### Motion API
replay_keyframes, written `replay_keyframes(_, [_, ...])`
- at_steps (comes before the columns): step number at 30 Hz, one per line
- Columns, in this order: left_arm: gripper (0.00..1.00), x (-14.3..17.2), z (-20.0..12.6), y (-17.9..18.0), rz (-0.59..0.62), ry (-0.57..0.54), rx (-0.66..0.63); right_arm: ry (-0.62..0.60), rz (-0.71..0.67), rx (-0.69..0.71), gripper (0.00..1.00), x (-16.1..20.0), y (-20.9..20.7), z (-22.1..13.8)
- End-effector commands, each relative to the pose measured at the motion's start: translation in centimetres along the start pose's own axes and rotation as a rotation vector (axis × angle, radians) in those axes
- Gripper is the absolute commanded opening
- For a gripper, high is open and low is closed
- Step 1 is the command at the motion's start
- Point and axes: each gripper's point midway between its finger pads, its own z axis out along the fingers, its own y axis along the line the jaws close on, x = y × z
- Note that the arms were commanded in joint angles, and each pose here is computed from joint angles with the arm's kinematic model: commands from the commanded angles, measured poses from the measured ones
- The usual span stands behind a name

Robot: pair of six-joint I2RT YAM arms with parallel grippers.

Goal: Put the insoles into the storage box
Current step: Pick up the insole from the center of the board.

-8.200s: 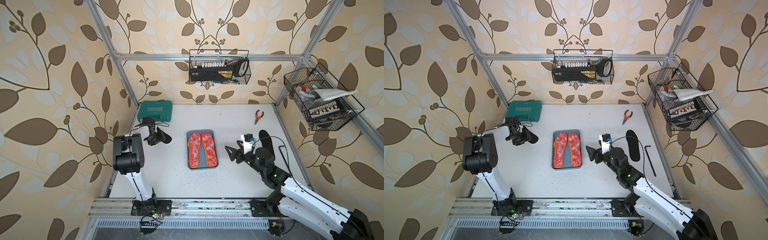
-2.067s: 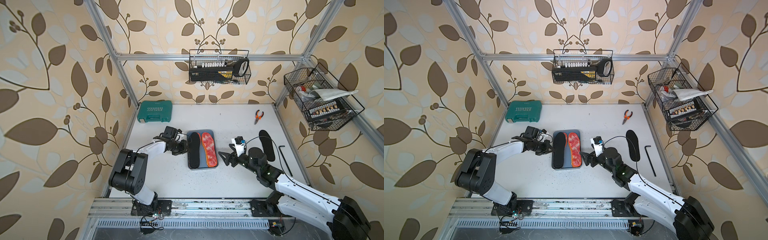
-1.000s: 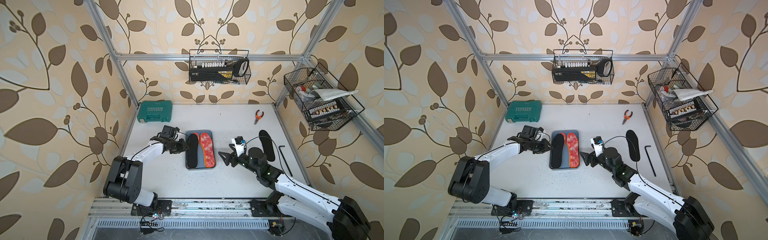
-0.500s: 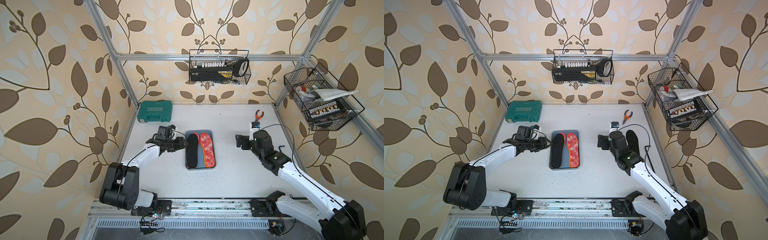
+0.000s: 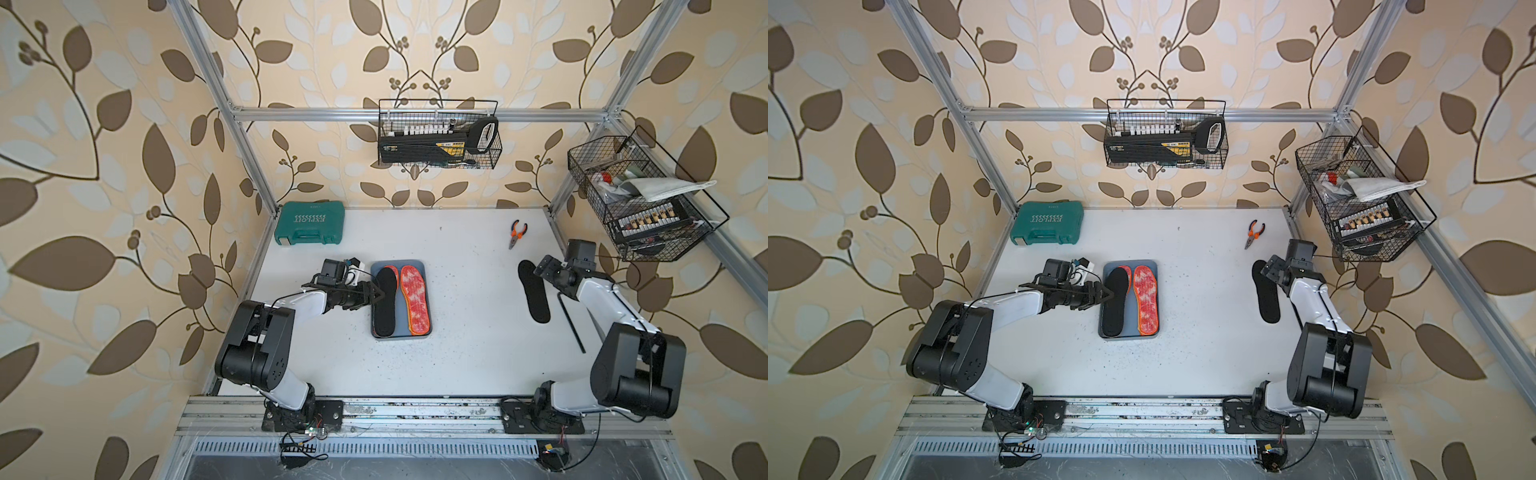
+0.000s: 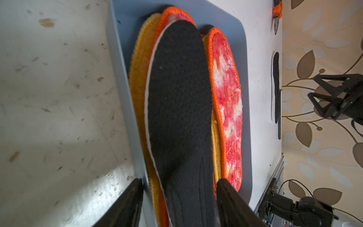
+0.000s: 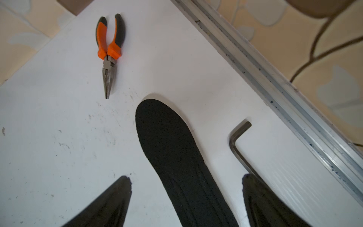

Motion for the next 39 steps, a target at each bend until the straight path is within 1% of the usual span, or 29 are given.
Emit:
replay_keyframes(1, [0.62, -1.2, -0.1, -2.0, 0.041, -0.016, 0.089, 0.103, -0.047, -0.055, 0.88, 1.0, 1.3, 1.8])
replay_keyframes(5, [0.62, -1.4, -0.1, -2.8, 0.048, -0.015, 0.110, 0.159, -0.112, -0.017, 0.88, 1.4, 0.9, 3.8])
replay_keyframes(8, [0.61, -1.4, 0.4, -3.2, 0.056, -0.005, 0.107, 0.179, -0.129, -0.003, 0.88, 1.2, 0.4, 4.9])
replay_keyframes(13, [0.60, -1.5, 1.5, -3.4, 0.042, 0.015, 0.106, 0.200, -0.138, -0.066, 0.89, 1.1, 1.4, 5.8])
replay_keyframes(17, [0.58, -1.4, 1.9, -3.5, 0.028, 0.027, 0.081, 0.263, -0.117, -0.071, 0.89, 2.2, 1.2, 7.0])
replay_keyframes(23, [0.59, -1.5, 0.2, -3.7, 0.038, -0.005, 0.026, 0.332, -0.075, -0.125, 0.88, 3.7, 1.9, 7.6])
replay_keyframes(26, [0.61, -1.8, -1.1, -4.1, 0.045, -0.031, -0.005, 0.355, -0.051, -0.166, 0.84, 4.3, 2.5, 7.5])
replay_keyframes(28, [0.62, -1.9, -1.9, -4.5, 0.049, -0.060, -0.012, 0.365, -0.029, -0.187, 0.79, 4.6, 2.9, 7.3])
replay_keyframes(31, [0.64, -2.2, -3.8, -5.5, 0.078, -0.118, -0.013, 0.385, -0.005, -0.193, 0.67, 5.2, 2.9, 7.2])
replay_keyframes(32, [0.65, -2.2, -4.1, -5.5, 0.083, -0.130, -0.020, 0.390, 0.002, -0.189, 0.62, 5.4, 2.8, 7.2])
replay_keyframes(35, [0.66, -1.8, -4.9, -5.2, 0.100, -0.146, -0.048, 0.406, 0.023, -0.187, 0.40, 6.0, 2.8, 7.2])
replay_keyframes(39, [0.66, -1.0, -5.6, -4.8, 0.129, -0.155, -0.075, 0.408, 0.015, -0.177, 0.24, 6.6, 3.5, 6.8])
